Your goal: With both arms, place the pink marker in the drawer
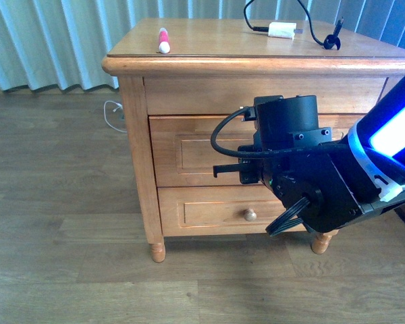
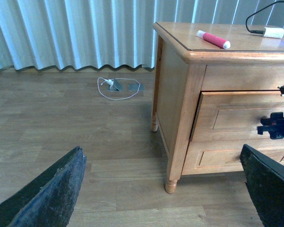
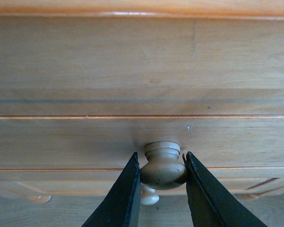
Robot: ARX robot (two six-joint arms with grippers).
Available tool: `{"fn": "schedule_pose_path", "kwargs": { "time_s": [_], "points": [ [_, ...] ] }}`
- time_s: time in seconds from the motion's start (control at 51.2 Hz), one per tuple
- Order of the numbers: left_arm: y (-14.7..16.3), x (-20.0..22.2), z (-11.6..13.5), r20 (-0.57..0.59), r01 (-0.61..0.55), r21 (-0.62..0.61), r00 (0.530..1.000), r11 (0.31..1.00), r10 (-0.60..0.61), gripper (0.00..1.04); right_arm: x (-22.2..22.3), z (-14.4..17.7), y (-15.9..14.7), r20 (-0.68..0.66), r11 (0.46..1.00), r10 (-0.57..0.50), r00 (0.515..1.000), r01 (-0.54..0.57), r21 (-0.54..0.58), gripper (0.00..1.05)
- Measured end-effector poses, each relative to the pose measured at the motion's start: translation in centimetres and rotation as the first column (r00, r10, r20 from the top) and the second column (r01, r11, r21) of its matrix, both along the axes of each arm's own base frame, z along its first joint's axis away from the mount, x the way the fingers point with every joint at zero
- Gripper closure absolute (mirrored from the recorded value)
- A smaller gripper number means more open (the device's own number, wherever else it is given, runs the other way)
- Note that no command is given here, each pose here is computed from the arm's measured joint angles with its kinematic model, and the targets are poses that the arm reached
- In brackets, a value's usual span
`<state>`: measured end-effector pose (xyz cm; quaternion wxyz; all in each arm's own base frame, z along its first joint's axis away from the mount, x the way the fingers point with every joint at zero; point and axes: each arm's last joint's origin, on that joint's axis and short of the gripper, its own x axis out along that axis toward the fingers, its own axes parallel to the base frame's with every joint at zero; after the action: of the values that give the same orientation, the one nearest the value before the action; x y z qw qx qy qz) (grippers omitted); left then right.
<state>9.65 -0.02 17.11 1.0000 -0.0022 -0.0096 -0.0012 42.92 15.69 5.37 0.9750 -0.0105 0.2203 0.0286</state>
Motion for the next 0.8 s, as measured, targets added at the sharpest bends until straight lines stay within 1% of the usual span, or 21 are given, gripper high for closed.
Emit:
{"fn": "schedule_pose_path", "kwargs": {
  "time_s": [0.156, 0.273, 0.41, 0.508, 0.625, 0.664, 0.703, 0.722, 0.742, 0.8],
  "points": [
    [0.0, 0.0, 0.0, 0.0, 0.0, 0.0, 1.0, 1.0, 0.0, 0.06, -2.5, 0.3, -0.5, -0.041, 0.999, -0.002, 0.999, 0.003, 0.04, 0.83],
    [0.0, 0.0, 0.0, 0.0, 0.0, 0.0, 1.0, 1.0, 0.0, 0.06, -4.8, 0.6, -0.8, -0.083, 0.999, -0.006, 0.997, 0.009, 0.04, 0.83],
    [0.0, 0.0, 0.0, 0.0, 0.0, 0.0, 1.0, 1.0, 0.0, 0.06, -8.2, 1.1, -1.4, -0.149, 0.999, -0.01, 0.989, 0.015, 0.035, 0.83],
    [0.0, 0.0, 0.0, 0.0, 0.0, 0.0, 1.0, 1.0, 0.0, 0.06, -11.9, 1.6, -2.2, -0.194, 0.999, 0.003, 0.981, 0.005, 0.043, 0.83],
    [0.0, 0.0, 0.0, 0.0, 0.0, 0.0, 1.0, 1.0, 0.0, 0.06, -14.7, 1.8, -3.1, -0.211, 0.999, 0.01, 0.978, -0.001, 0.044, 0.82],
    [0.0, 0.0, 0.0, 0.0, 0.0, 0.0, 1.0, 1.0, 0.0, 0.06, -14.7, 2.0, -3.2, -0.211, 0.999, 0.01, 0.977, 0.002, 0.053, 0.73],
    [0.0, 0.0, 0.0, 0.0, 0.0, 0.0, 1.0, 1.0, 0.0, 0.06, -14.9, 2.1, -3.3, -0.211, 0.998, 0.006, 0.977, 0.006, 0.058, 0.65],
    [0.0, 0.0, 0.0, 0.0, 0.0, 0.0, 1.0, 1.0, 0.0, 0.06, -14.9, 2.2, -3.3, -0.211, 0.998, 0.006, 0.977, 0.007, 0.058, 0.64],
    [0.0, 0.0, 0.0, 0.0, 0.0, 0.0, 1.0, 1.0, 0.0, 0.06, -15.0, 2.4, -3.4, -0.212, 0.998, 0.003, 0.977, 0.01, 0.061, 0.58],
    [0.0, 0.0, 0.0, 0.0, 0.0, 0.0, 1.0, 1.0, 0.0, 0.06, -15.4, 3.0, -3.5, -0.21, 0.998, 0.002, 0.978, 0.013, 0.069, 0.48]
  ]
}}
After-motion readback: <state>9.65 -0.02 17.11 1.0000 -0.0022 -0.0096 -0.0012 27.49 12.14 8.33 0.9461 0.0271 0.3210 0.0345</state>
